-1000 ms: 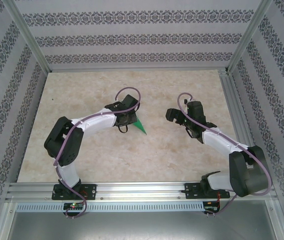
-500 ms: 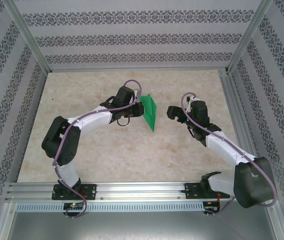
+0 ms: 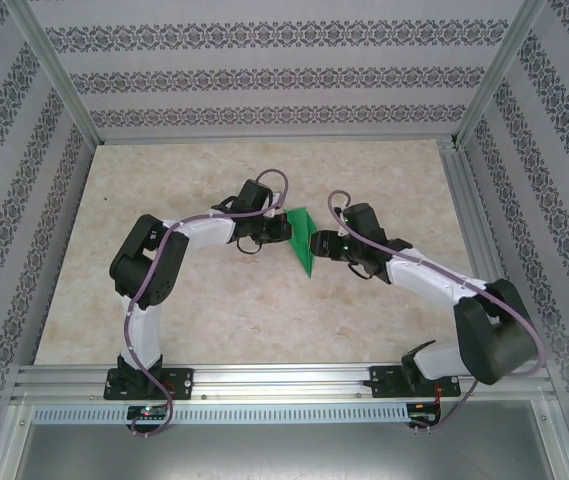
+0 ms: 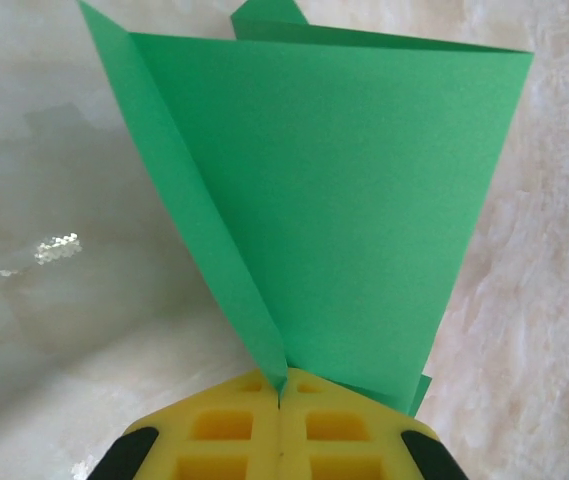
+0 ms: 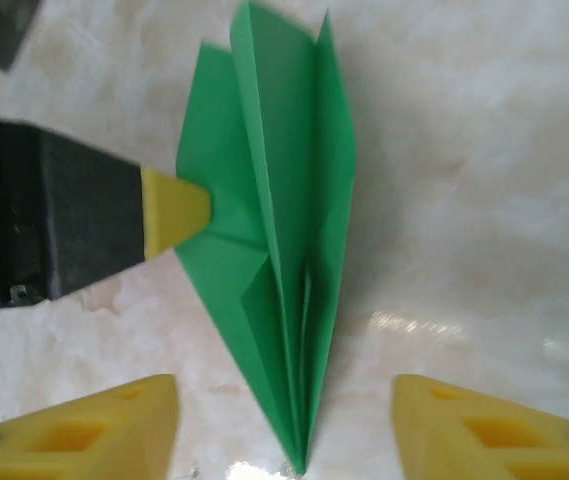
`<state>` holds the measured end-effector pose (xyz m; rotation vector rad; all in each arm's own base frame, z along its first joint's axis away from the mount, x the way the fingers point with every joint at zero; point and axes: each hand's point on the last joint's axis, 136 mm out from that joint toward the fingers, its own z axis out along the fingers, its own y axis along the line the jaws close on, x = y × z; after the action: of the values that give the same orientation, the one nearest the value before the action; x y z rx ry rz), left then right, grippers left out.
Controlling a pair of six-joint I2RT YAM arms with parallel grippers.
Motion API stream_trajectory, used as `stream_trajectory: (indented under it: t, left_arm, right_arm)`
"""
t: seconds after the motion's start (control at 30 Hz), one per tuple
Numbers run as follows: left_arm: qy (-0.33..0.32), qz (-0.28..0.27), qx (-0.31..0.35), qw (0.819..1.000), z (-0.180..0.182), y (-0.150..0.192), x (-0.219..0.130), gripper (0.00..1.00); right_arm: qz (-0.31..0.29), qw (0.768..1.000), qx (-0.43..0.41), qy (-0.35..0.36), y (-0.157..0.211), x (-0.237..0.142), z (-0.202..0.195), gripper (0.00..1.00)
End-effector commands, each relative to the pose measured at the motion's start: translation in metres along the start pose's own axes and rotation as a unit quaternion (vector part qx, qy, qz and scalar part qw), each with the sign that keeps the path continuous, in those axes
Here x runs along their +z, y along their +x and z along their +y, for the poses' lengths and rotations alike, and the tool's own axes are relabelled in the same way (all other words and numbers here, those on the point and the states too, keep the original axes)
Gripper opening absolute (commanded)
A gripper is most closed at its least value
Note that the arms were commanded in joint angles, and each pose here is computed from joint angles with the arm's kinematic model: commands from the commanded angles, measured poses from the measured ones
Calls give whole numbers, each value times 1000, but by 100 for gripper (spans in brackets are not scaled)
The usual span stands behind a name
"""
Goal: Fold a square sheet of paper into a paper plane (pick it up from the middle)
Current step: Move the paper plane to the top-center of the table.
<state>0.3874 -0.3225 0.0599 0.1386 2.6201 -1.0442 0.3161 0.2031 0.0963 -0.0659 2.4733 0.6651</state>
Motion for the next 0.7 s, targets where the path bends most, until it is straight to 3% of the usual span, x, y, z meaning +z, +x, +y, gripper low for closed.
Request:
stream_trajectory:
  t: [0.0,0.23,0.67]
  left_arm:
    - [27,-7,0,1000,-2,-7,1,0]
    - [21,2,-6,1000,5,-2,4,0]
    - [20,11,-11,1000,11,2,9,0]
  right_arm:
    - [24,1000,5,-14,3,9,17,50]
    - [48,999,-3,-8,4,32,22,42]
    - [75,997,-6,5,12,56,17,44]
